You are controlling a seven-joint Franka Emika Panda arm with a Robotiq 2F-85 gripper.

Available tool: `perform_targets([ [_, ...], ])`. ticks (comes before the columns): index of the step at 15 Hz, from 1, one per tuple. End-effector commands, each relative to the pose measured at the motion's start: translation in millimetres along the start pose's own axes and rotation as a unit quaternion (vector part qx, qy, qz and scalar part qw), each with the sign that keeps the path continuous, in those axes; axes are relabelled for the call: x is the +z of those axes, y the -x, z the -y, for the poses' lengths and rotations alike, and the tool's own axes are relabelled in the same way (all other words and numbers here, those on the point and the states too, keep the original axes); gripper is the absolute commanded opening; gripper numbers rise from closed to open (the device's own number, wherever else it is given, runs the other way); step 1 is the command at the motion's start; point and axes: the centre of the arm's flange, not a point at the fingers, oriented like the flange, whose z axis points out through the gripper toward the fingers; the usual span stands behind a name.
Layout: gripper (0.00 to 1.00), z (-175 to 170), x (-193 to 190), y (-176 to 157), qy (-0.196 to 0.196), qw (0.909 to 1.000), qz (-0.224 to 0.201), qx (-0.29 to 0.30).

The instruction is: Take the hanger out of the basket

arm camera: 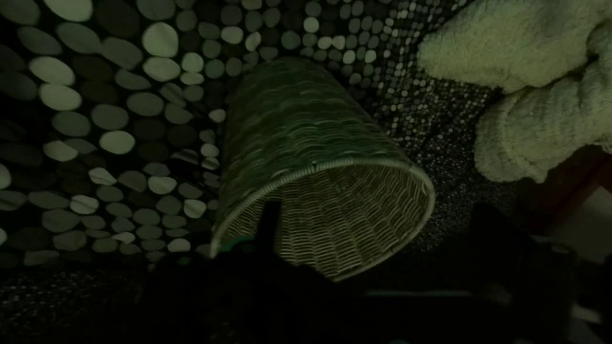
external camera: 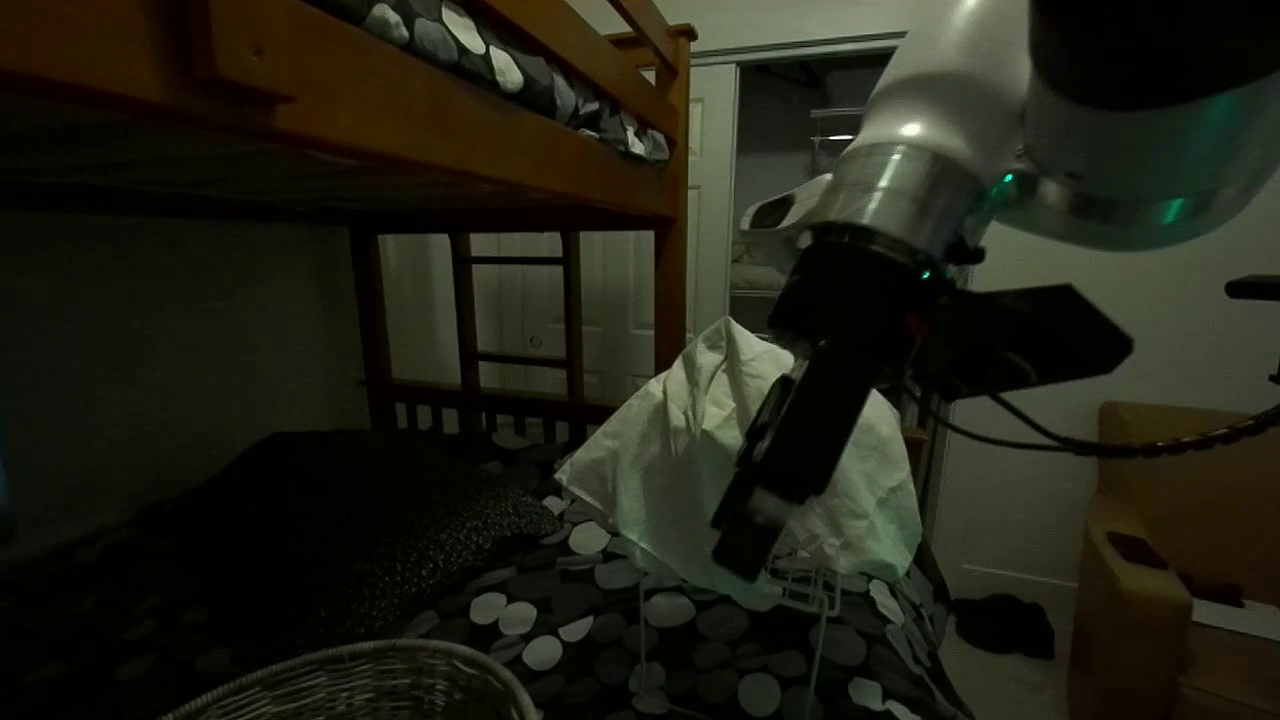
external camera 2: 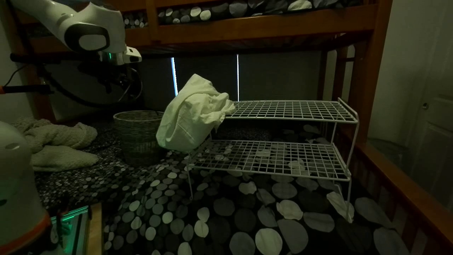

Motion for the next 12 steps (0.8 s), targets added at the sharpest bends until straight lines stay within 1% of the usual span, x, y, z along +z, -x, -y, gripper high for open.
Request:
perform_targets([
  [1, 1.00, 31, 79, -38, -0.043, 0.9985, -0.005, -0.034],
  [2, 1.00, 36, 89, -44, -0.050, 0.9982, -0.006, -0.033],
  [3, 1.00, 31, 56, -21, -0.026, 0.9994, -0.004, -0.024],
  [5, 1.00, 40, 80, -30, -0.037, 0.9989, 0.001, -0.028],
  [7, 1.00, 37, 87, -36, -0.043, 0.9987, 0.005, -0.029],
  [8, 1.00, 35, 103, -42, -0.016, 0.9992, -0.026, -0.026],
  [9, 1.00, 31, 116, -51, 0.009, 0.9977, -0.053, -0.040],
  [11, 1.00, 20, 138, -76, 0.035, 0.9911, -0.105, -0.074],
  [12, 1.00, 15, 144, -85, 0.045, 0.9881, -0.115, -0.092],
])
